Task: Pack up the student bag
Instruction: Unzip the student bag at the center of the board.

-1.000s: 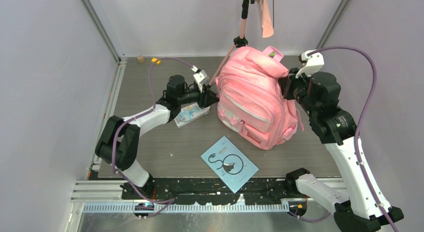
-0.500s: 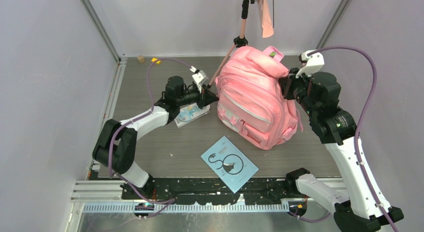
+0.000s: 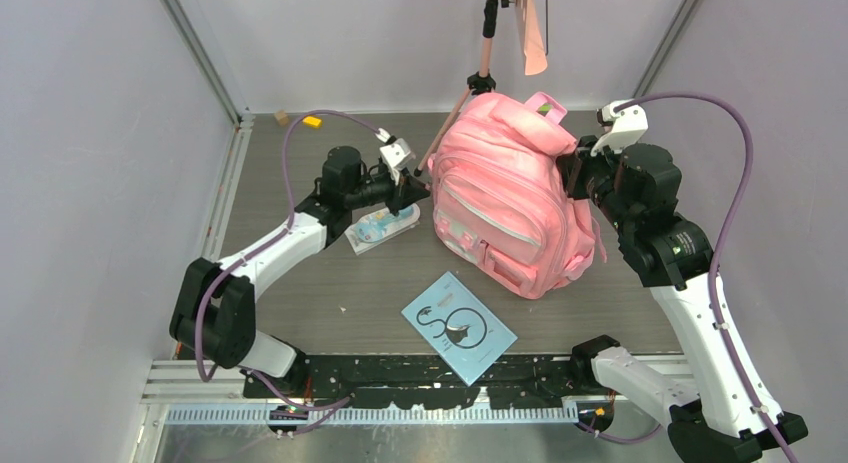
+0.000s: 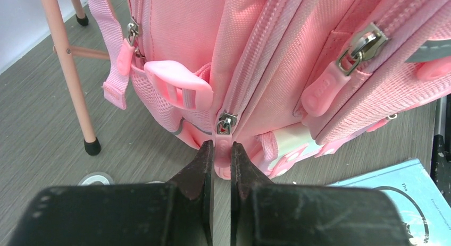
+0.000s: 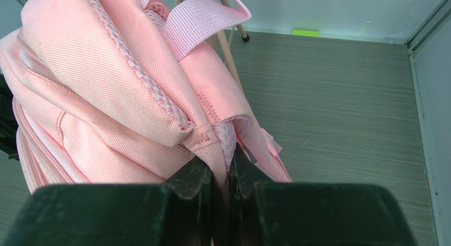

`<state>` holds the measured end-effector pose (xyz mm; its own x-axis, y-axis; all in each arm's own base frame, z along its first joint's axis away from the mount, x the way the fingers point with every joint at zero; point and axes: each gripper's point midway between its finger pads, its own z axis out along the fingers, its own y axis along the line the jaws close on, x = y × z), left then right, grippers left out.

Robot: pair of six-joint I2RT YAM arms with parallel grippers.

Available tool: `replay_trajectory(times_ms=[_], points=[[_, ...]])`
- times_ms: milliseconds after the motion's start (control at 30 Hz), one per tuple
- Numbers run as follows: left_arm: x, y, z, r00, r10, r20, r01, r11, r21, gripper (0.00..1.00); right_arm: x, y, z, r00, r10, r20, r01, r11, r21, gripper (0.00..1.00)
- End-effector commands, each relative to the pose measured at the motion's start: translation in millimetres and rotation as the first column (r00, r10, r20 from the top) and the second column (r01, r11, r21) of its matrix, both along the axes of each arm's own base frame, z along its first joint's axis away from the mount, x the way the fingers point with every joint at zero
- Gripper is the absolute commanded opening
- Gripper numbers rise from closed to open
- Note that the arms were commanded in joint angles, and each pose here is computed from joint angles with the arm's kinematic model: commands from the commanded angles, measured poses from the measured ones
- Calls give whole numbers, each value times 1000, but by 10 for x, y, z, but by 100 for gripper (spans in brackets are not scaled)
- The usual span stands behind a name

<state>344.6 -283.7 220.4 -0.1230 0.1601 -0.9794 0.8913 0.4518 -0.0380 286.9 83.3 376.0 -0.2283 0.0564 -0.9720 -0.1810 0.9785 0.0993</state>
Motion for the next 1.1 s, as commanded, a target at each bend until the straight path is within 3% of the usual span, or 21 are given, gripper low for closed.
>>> replay_trajectory(times_ms=[0,433,1067], points=[[-54,-22,574,992,-35,125,42,998,-54,0,15,13,654,977,-16,213,-7,994,106,0],[-325,-125,1175,968,-90,234,118,987,-108,0,15,47,648,978,-2,209,-23,993,114,0],[-702,-227,1599,941,-189,280,196,981,4,0,32,77,656,977,12,215,-37,993,110,0]])
